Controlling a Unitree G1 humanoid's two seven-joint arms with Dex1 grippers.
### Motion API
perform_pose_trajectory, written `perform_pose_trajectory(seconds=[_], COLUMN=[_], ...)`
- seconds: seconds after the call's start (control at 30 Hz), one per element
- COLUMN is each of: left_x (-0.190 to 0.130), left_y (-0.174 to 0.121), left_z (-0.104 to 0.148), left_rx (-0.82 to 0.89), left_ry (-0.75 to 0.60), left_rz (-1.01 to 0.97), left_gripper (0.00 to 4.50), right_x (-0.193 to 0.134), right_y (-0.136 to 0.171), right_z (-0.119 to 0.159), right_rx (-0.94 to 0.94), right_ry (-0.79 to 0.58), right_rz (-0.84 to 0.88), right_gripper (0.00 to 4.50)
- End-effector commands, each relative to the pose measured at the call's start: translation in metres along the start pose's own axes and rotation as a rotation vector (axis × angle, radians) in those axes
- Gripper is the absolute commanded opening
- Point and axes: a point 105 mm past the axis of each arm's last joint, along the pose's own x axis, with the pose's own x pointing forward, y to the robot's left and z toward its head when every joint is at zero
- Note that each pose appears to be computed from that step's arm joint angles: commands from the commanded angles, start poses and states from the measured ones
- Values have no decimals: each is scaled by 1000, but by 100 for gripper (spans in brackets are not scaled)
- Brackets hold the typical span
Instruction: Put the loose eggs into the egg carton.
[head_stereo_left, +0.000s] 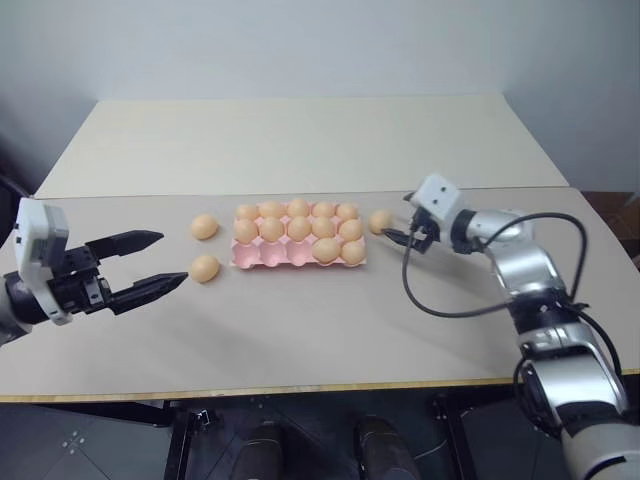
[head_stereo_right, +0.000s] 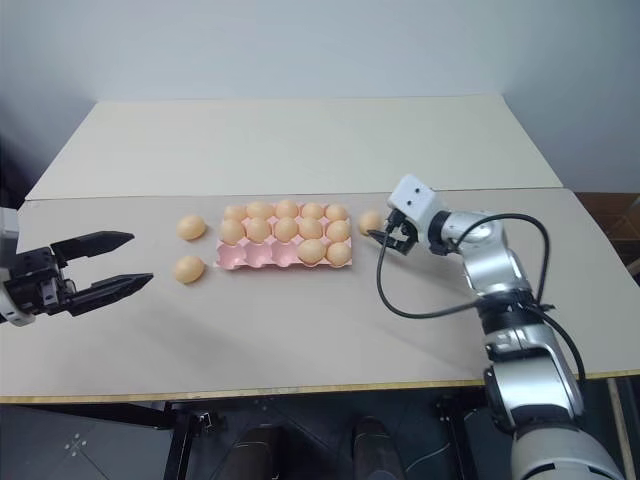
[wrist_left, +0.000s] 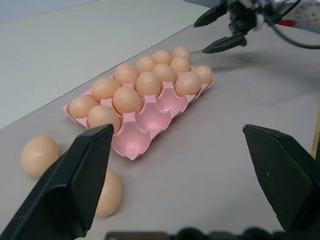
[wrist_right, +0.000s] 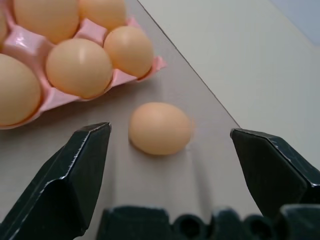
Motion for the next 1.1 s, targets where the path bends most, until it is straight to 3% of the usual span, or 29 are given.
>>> perform_pose_trajectory(seconds=[0.03, 0.4, 0.5, 0.63, 0.8, 0.9, 0.97, 1.1], left_x=[-2, -6, -6, -7, -6, -6, -6, -2], left_y=[-9, -12, -12, -12, -12, -13, -14, -16], left_z=[10, 12, 14, 15, 14, 14, 13, 12], left_rx=[37, 44, 48, 52, 53, 50, 44, 19], left_ry=[-33, -27, -29, -26, -19, -18, -15, -18], left_rz=[-13, -2, 0, 1, -7, -12, -20, -57], left_gripper=[450, 450, 450, 450, 450, 450, 450, 450], right_x=[10, 41, 42, 39, 24, 11, 7, 10], right_y=[-5, 3, 3, -3, -24, -38, -31, 16], right_z=[2, 2, 2, 4, 6, 30, 50, 93], right_rx=[-38, 38, 68, 86, 38, 52, 33, -23], right_ry=[-9, 18, 5, -19, -26, -104, -151, -217], right_rz=[-12, -44, -50, -87, -178, -244, -222, -79], right_gripper=[446, 446, 393, 271, 270, 270, 270, 270])
